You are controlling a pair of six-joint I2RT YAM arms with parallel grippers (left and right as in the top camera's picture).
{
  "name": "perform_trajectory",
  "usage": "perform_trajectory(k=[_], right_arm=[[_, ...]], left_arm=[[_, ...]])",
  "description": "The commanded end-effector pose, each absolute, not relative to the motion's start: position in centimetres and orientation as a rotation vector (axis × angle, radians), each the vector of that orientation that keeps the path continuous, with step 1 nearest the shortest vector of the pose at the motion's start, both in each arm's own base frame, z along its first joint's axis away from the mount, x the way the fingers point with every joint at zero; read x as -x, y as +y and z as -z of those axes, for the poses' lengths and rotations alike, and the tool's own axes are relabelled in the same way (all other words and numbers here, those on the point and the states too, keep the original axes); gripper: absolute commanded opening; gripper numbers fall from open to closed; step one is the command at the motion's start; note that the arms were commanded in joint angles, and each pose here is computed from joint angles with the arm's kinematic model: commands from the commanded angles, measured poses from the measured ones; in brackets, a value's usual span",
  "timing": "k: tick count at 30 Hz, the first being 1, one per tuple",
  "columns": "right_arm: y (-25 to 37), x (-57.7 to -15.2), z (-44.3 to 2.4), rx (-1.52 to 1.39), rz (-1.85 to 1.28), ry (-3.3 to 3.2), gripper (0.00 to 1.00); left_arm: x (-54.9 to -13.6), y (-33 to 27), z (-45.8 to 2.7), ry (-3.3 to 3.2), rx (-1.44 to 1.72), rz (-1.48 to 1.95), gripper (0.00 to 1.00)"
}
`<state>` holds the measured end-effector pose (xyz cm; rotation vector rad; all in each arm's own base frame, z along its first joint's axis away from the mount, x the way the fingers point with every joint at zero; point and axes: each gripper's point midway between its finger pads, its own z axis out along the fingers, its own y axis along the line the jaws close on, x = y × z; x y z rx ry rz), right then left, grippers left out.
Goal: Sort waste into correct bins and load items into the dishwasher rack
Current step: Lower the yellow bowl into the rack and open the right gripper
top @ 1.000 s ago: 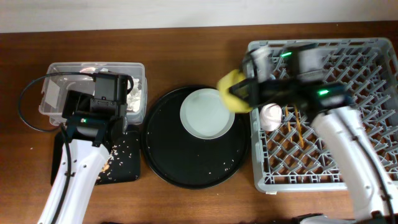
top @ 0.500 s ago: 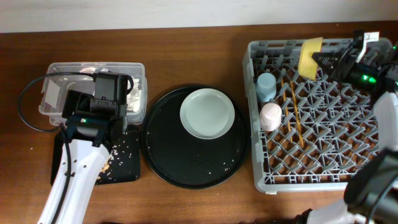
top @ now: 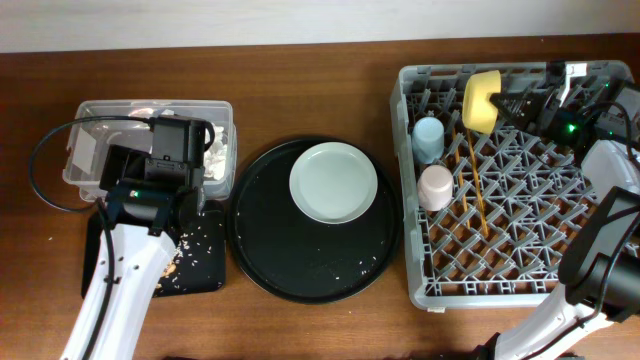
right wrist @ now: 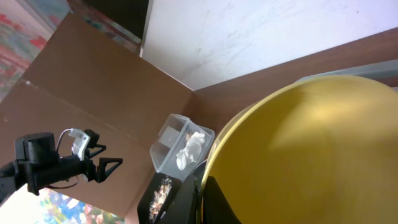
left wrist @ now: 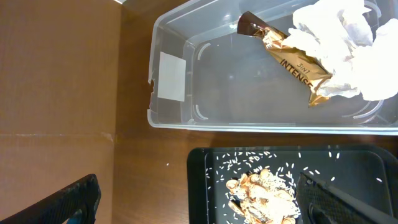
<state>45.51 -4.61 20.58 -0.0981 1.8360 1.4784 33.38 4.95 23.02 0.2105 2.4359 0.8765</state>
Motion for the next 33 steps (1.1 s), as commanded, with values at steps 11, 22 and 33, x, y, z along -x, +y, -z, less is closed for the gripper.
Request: perform_trajectory(k=[11, 22, 33], right_arm=[[-3.5, -44.6, -18.2, 0.071, -1.543, 1.850, 0.04], [-6.3, -44.5, -15.0, -0.229, -1.469, 1.991, 0.04], [-11.8, -41.8, -13.8, -0.556, -1.482, 1.986, 0.18]], left_arm=[[-33.3, 5.2, -24.0, 2.413, -0.202, -0.888, 0.99], [-33.3, 5.2, -24.0, 2.413, -0.202, -0.888, 0.99], [-33.3, 5.2, -24.0, 2.413, -0.202, -0.888, 0.99]])
